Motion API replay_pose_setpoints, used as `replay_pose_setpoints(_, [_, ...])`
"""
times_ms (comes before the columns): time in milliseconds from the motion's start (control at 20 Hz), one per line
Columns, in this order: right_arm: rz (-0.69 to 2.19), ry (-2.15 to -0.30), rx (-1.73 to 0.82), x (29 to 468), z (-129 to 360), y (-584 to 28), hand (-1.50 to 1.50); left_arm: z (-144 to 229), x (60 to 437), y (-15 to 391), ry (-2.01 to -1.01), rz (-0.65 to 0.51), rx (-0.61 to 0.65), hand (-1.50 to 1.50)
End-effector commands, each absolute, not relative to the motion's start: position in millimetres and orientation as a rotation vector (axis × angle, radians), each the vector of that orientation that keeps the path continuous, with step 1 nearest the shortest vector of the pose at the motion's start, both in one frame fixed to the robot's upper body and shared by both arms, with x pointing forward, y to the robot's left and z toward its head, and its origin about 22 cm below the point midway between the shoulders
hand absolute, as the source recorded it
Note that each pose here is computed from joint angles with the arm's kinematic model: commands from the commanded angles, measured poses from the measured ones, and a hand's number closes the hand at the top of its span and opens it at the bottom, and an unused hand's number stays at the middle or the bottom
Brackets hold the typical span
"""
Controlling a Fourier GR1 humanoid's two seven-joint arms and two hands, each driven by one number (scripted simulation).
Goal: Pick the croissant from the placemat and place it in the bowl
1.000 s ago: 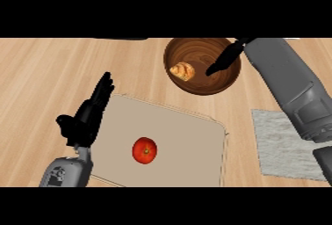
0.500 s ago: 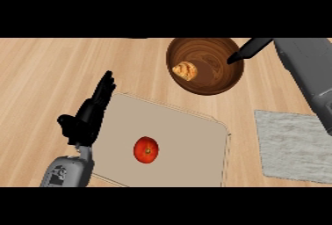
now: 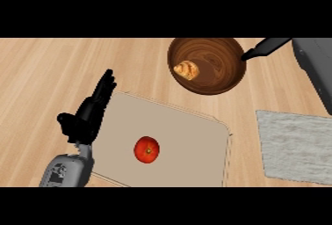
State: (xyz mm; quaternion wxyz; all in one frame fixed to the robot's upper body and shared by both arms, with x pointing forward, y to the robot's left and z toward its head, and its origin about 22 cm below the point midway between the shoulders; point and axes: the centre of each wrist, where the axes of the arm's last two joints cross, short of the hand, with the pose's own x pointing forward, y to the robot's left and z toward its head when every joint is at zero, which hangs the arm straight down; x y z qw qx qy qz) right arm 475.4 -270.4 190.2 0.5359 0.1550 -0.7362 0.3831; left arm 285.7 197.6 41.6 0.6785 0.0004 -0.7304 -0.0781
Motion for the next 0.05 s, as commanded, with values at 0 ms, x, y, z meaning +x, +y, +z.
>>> replay_pose_setpoints(0, [0.923,-1.749,0.646,467.4,169.5,-293.4,-1.50,40.8,283.1,191.3,-1.659,-0.168,-0.004,0.00])
